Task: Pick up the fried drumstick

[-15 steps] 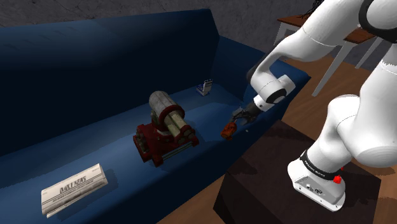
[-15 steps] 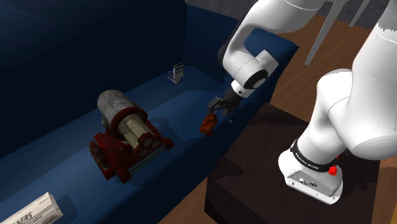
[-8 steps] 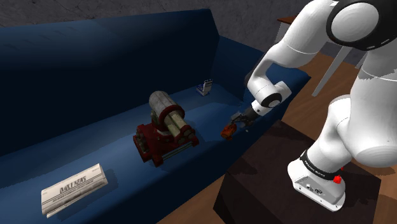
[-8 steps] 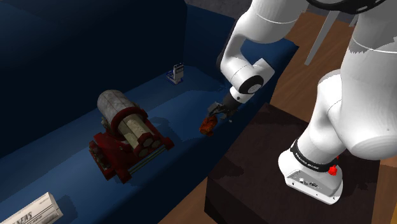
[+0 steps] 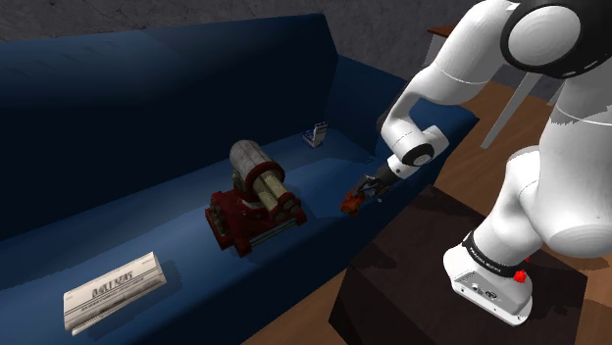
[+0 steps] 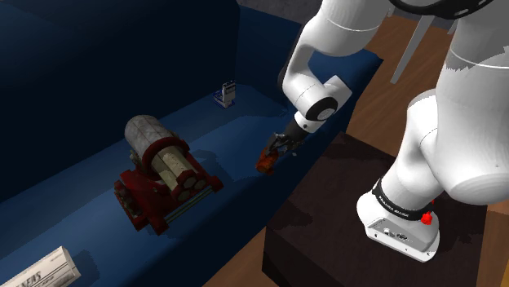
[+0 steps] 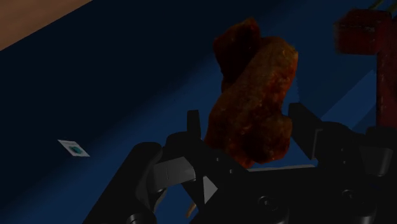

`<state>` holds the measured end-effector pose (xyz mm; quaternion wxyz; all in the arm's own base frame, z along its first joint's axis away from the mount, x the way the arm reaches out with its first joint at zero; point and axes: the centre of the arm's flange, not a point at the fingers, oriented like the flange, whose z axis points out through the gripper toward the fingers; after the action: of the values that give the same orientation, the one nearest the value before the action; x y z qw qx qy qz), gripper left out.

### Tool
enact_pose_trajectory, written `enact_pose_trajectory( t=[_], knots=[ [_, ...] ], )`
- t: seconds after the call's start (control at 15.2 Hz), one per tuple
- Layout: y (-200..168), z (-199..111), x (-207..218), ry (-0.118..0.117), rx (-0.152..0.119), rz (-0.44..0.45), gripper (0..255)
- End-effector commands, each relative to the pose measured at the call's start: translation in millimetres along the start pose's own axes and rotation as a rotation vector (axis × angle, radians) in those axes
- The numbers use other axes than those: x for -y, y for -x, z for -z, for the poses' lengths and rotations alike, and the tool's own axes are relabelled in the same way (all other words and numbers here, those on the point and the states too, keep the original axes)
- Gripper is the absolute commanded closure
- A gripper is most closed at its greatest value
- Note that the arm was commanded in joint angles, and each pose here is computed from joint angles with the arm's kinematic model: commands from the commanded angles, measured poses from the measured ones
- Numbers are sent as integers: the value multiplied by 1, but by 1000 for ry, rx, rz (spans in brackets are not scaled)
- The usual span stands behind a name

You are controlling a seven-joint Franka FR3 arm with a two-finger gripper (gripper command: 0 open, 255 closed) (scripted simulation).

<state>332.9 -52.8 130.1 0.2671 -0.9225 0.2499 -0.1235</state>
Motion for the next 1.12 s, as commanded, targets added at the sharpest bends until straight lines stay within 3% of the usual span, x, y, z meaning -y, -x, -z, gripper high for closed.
enact_pose_trajectory(
  t=[0.0, 1.06],
  knots=[
    [0, 0, 0, 1, 0, -1, 255],
    [-8, 65, 43, 1, 0, 0, 255]
  ],
)
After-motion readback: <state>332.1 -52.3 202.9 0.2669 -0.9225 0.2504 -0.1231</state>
